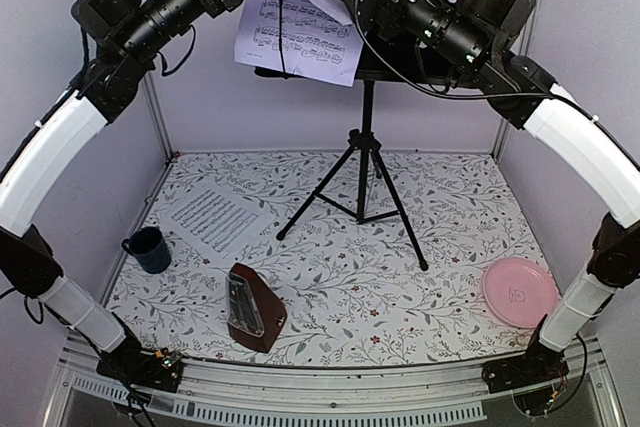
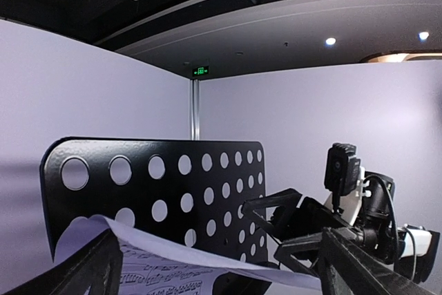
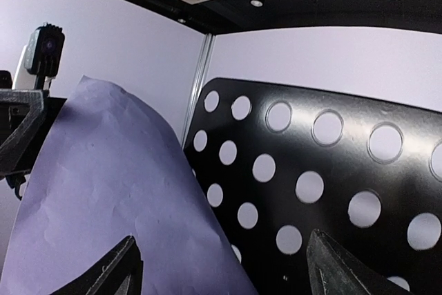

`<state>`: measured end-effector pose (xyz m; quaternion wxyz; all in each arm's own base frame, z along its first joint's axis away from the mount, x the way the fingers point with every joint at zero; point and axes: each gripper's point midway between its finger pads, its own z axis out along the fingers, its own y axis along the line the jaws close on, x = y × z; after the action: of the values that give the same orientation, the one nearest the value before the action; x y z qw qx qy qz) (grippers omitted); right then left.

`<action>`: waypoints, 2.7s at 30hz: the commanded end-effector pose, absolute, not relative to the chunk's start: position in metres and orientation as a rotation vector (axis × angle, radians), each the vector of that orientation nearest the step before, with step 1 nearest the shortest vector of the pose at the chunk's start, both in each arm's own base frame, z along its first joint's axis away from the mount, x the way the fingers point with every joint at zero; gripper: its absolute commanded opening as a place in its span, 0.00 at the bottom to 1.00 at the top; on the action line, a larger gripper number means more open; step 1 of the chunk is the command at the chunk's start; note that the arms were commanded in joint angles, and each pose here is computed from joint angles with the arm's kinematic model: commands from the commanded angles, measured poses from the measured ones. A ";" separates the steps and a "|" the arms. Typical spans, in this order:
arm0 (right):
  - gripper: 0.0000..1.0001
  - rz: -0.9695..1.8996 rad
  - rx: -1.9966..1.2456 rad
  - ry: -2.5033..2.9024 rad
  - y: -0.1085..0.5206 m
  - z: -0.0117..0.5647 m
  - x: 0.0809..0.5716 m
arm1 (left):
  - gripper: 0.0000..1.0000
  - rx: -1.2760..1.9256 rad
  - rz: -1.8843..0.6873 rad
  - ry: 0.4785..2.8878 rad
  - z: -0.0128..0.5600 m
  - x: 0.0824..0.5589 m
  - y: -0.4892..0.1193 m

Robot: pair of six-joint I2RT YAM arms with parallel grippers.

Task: Set up the instrument practice props

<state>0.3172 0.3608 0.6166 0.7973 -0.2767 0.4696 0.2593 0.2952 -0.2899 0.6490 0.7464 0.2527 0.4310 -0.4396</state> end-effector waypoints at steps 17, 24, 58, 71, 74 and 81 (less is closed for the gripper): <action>0.42 0.804 -0.814 1.290 0.385 0.468 0.260 | 0.88 0.441 -0.866 1.108 0.607 0.316 -0.228; 0.28 0.728 -0.759 1.286 0.414 0.463 0.282 | 0.88 0.435 -0.857 1.112 0.612 0.315 -0.225; 0.56 0.428 -0.405 0.831 0.363 0.626 0.321 | 0.69 0.418 -0.973 1.334 0.505 0.371 -0.208; 0.58 0.362 -0.383 0.812 0.353 0.637 0.342 | 0.58 0.516 -1.037 1.274 0.515 0.376 -0.226; 0.60 0.346 -0.379 0.814 0.352 0.637 0.348 | 0.54 0.525 -1.047 1.263 0.518 0.377 -0.229; 0.60 0.329 -0.374 0.813 0.352 0.637 0.356 | 0.34 0.537 -1.071 1.278 0.509 0.378 -0.235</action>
<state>0.3511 0.3565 0.6312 0.8827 -0.1912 0.3955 0.1668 0.3831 -0.2321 0.5026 0.6368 0.2236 0.5741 -0.4635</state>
